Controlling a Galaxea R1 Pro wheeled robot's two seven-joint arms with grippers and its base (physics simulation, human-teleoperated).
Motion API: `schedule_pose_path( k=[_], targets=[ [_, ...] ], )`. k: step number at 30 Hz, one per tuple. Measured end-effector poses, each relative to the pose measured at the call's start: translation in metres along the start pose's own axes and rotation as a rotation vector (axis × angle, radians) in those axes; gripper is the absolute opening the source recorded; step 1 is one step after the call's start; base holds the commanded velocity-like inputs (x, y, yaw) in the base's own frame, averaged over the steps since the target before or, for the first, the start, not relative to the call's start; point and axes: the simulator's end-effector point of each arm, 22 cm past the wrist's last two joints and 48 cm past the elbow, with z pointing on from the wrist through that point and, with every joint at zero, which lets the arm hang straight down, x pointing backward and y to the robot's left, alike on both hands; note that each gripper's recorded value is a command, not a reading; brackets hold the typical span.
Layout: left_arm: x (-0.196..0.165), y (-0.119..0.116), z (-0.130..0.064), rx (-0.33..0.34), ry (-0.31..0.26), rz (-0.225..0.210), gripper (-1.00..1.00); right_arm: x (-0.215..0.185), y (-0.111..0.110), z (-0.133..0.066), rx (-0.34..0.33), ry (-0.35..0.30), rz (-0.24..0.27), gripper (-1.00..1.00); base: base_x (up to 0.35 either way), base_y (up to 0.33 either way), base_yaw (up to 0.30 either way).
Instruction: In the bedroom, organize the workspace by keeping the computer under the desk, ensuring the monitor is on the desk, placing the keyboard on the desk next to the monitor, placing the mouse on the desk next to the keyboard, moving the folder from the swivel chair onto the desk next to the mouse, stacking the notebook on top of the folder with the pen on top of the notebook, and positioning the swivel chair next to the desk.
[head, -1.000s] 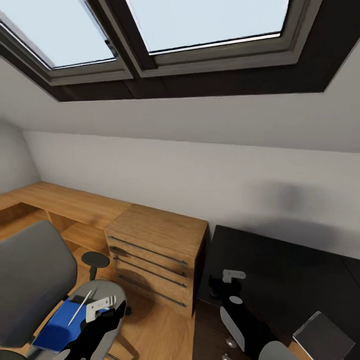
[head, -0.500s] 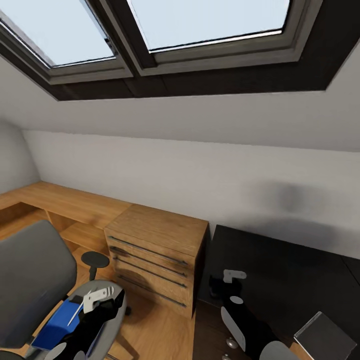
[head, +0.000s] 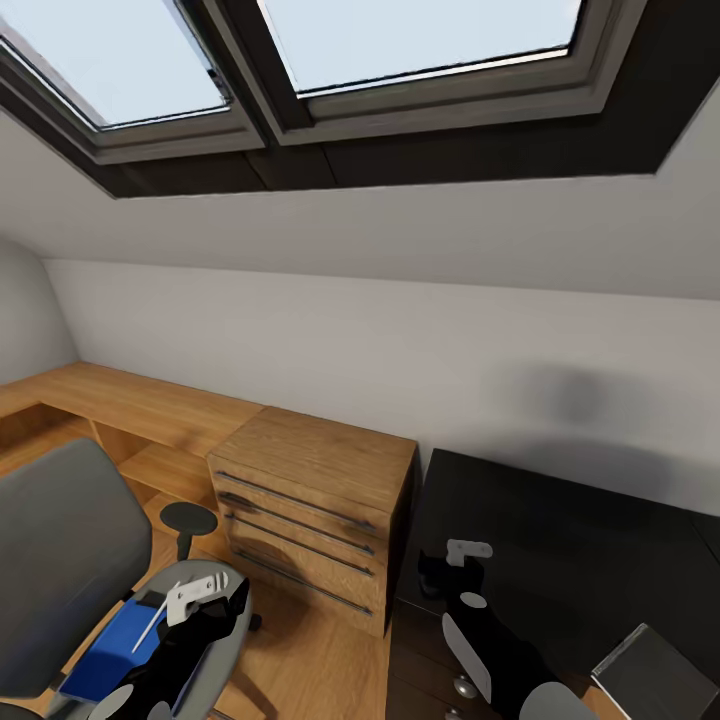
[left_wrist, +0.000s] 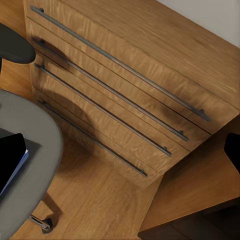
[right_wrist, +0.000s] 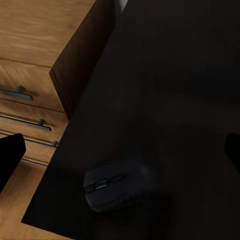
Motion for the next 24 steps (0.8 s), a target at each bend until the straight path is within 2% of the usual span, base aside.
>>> schedule_pose_path(
  k=[24],
  targets=[
    [0.015, 0.005, 0.017, 0.000, -0.001, 0.001, 1.00, 0.014, 0.001, 0.018, -0.001, 0.000, 0.000, 1.00, 0.000, 0.000, 0.000]
  ],
)
